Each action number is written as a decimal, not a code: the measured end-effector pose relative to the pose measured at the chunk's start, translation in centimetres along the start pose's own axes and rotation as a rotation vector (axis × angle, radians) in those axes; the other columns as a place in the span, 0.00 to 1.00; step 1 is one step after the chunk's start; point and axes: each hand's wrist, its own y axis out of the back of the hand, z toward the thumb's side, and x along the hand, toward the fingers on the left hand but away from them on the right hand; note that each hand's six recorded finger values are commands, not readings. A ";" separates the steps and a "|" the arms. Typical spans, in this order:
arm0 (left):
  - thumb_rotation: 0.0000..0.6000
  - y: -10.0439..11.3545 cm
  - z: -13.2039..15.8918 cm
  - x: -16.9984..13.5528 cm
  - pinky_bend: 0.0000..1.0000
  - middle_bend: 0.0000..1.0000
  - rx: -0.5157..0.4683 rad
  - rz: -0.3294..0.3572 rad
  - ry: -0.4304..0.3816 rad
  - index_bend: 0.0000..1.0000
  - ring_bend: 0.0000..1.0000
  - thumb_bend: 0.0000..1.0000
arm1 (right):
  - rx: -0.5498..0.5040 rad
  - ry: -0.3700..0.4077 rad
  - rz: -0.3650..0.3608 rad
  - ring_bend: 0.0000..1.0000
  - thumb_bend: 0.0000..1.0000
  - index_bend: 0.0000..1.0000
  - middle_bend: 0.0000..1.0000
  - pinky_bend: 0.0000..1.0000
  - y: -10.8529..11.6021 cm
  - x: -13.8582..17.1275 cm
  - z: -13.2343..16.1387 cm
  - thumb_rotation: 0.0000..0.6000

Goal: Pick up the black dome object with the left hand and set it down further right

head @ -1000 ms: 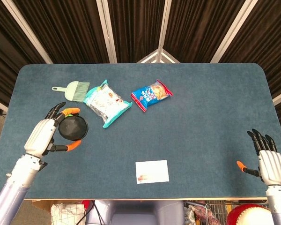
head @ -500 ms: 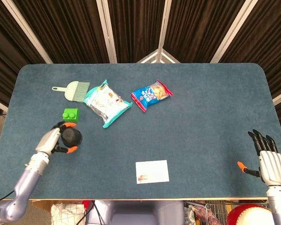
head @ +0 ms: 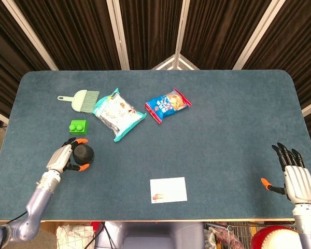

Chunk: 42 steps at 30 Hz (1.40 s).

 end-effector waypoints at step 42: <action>1.00 0.0 0.5 -0.2 0.00 0.00 0.095 -0.003 -0.001 0.12 0.00 0.41 | -0.011 0.002 0.033 0.12 0.22 0.10 0.07 0.04 -0.7 -0.2 0.2 1.00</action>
